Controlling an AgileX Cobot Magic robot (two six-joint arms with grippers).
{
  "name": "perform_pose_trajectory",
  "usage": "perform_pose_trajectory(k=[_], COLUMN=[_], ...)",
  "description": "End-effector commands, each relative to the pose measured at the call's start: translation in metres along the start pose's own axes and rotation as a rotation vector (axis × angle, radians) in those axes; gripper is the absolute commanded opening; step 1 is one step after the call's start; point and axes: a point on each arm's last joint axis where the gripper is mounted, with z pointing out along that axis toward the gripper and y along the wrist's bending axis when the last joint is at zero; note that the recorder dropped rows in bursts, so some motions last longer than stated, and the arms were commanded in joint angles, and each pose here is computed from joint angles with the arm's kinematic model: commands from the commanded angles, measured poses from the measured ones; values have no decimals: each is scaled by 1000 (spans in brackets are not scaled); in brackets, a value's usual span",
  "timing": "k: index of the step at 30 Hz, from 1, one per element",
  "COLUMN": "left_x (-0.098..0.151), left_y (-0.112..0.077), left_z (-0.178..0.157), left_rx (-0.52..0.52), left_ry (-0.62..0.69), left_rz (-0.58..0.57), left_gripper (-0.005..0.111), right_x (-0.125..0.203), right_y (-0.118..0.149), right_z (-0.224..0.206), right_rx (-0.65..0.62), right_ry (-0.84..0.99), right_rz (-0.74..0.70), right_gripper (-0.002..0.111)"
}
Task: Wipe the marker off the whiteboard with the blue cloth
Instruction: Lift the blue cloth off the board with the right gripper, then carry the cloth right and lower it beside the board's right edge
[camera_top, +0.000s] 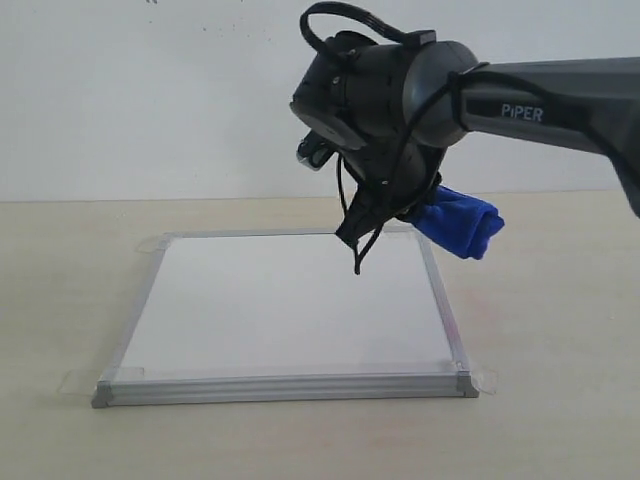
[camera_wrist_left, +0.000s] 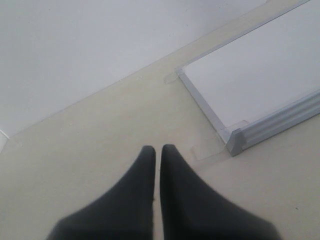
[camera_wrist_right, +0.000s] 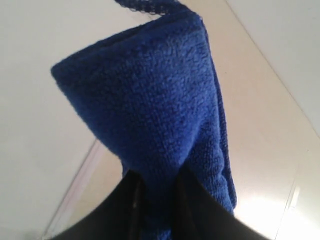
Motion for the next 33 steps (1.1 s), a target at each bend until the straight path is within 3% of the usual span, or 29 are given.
perform_pose_trajectory(k=[1, 9, 13, 16, 21, 24, 28, 33], left_x=[0, 0, 0, 0, 0, 0, 0, 0], left_y=[0, 0, 0, 0, 0, 0, 0, 0], left_z=[0, 0, 0, 0, 0, 0, 0, 0], left_rx=[1, 1, 1, 1, 1, 1, 1, 1], left_ry=[-3, -3, -3, -3, -5, -5, -5, -5], left_rz=[4, 4, 4, 4, 4, 4, 4, 4], left_gripper=[4, 4, 4, 4, 4, 4, 4, 4], right_x=[9, 44, 69, 81, 94, 95, 94, 93], right_y=[-36, -76, -70, -67, -74, -85, -98, -101], right_z=[6, 18, 37, 48, 64, 75, 82, 83], right_rx=[26, -54, -73, -104, -280, -451, -574, -569], right_ry=[28, 121, 207, 190, 232, 185, 125, 106], right_rz=[88, 210, 202, 272, 462, 640, 831, 832], right_gripper=[0, 0, 0, 0, 0, 0, 0, 0])
